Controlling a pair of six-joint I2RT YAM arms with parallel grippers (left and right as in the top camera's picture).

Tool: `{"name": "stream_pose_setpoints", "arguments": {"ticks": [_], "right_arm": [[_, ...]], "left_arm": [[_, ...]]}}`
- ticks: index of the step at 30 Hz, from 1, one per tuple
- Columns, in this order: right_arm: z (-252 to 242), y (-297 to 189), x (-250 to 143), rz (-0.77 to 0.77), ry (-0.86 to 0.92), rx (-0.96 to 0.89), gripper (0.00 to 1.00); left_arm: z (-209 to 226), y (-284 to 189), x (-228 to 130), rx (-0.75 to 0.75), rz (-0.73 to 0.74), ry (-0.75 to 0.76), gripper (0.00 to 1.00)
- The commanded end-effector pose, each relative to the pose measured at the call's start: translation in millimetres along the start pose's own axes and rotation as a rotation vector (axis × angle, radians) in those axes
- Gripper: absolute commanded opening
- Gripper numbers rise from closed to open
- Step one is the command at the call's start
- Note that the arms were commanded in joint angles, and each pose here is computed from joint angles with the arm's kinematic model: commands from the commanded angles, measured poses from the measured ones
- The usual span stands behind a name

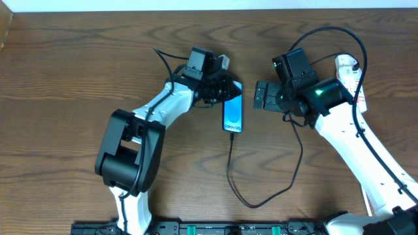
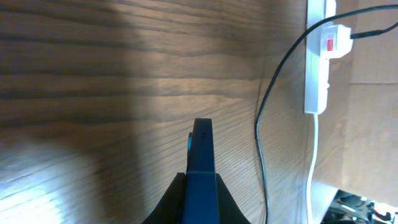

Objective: Plug charger to phone and switch on socket
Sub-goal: 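Lower the phone with the left gripper and lay it flat on the table, then release the phone with the left gripper and lift the left arm away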

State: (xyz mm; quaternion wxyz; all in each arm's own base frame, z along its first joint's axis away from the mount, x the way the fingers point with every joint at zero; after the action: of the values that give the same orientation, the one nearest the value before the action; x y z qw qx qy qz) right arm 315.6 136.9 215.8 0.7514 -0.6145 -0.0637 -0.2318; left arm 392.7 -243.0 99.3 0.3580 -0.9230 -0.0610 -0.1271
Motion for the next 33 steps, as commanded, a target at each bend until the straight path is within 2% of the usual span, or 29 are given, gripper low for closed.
{"name": "stream_pose_setpoints", "arguments": {"ticks": [1, 33], "right_arm": [[-2, -7, 2, -0.023, 0.006, -0.008, 0.99], [-4, -7, -1, -0.006, 0.015, -0.019, 0.99]], "left_arm": [[5, 10, 1, -0.019, 0.011, -0.082, 0.07], [39, 36, -13, 0.050, 0.058, -0.139, 0.07]]}}
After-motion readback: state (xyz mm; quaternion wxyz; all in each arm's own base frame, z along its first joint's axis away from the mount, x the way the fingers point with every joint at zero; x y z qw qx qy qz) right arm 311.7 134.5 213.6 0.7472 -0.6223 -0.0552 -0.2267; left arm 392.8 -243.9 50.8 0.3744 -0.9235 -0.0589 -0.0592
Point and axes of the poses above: each gripper's point midway between its finger pads, its own y axis out along the fingers, its own z axis along the line the jaws close on, x = y × z, the point moved 5 cm from there along -y, back along the fingers, and after that the axes turned 5 degrees about y, right-handed, at the moved point
